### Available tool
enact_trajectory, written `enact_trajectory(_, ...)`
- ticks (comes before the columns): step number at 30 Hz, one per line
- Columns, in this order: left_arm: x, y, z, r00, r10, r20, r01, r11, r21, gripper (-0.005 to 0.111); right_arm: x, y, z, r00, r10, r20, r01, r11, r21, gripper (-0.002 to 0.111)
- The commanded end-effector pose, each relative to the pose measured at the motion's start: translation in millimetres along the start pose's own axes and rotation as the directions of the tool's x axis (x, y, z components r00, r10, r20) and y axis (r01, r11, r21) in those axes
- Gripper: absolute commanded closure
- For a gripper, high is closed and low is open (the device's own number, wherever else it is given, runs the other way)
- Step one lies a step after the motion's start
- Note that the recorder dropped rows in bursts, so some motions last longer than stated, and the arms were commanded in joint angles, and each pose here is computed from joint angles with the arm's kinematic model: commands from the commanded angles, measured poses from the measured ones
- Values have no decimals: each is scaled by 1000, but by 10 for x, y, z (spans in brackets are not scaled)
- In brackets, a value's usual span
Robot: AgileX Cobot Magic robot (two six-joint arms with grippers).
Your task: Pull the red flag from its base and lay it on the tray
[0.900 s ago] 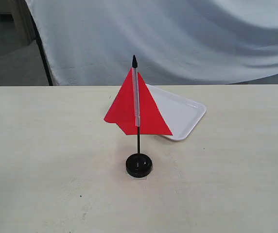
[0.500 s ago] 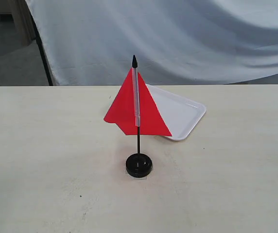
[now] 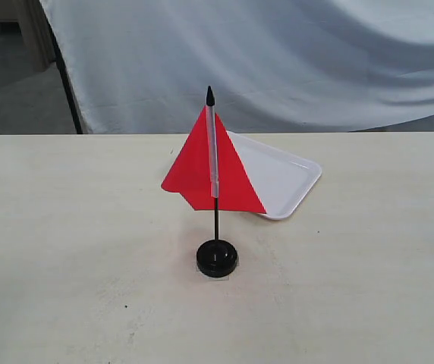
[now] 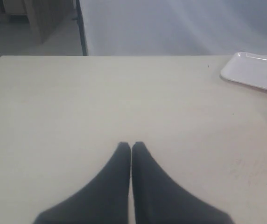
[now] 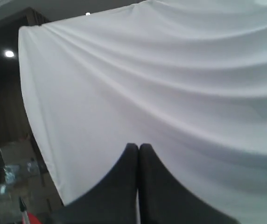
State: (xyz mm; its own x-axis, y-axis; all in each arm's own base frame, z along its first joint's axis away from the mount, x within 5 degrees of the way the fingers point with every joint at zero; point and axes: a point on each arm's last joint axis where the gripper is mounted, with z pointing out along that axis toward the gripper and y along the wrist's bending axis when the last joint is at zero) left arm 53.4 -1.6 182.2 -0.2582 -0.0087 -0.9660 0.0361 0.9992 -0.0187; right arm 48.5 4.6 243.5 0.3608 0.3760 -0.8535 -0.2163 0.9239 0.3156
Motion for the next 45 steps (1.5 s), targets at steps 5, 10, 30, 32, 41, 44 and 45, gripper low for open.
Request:
enact_trajectory(5,0,-3,1,1000,-7,5,7,1000,4,105,-130,64,-17,978,163,132,-151,984,-95,109)
enact_trajectory(10,0,-3,1,1000,-7,5,7,1000,4,105,-301,184,-48,940,140,311,-65,969,-240,109)
enact_trajectory(30,0,-3,1,1000,-7,5,7,1000,4,105,788,99,867,920,-199,-337,68,930,-361,109)
enact_trajectory(32,0,-3,1,1000,-7,5,7,1000,4,105,948,109,967,882,-237,-407,45,903,-428,109)
enact_trajectory(41,0,-3,1,1000,-7,5,7,1000,4,105,1659,83,1083,722,-288,-629,-207,778,-594,109)
enact_trajectory(44,0,-3,1,1000,-7,5,7,1000,4,105,1706,87,1101,715,-284,-639,-218,778,-589,109)
enact_trajectory(45,0,-3,1,1000,-7,5,7,1000,4,105,1707,96,1104,714,-278,-643,-226,778,-587,109)
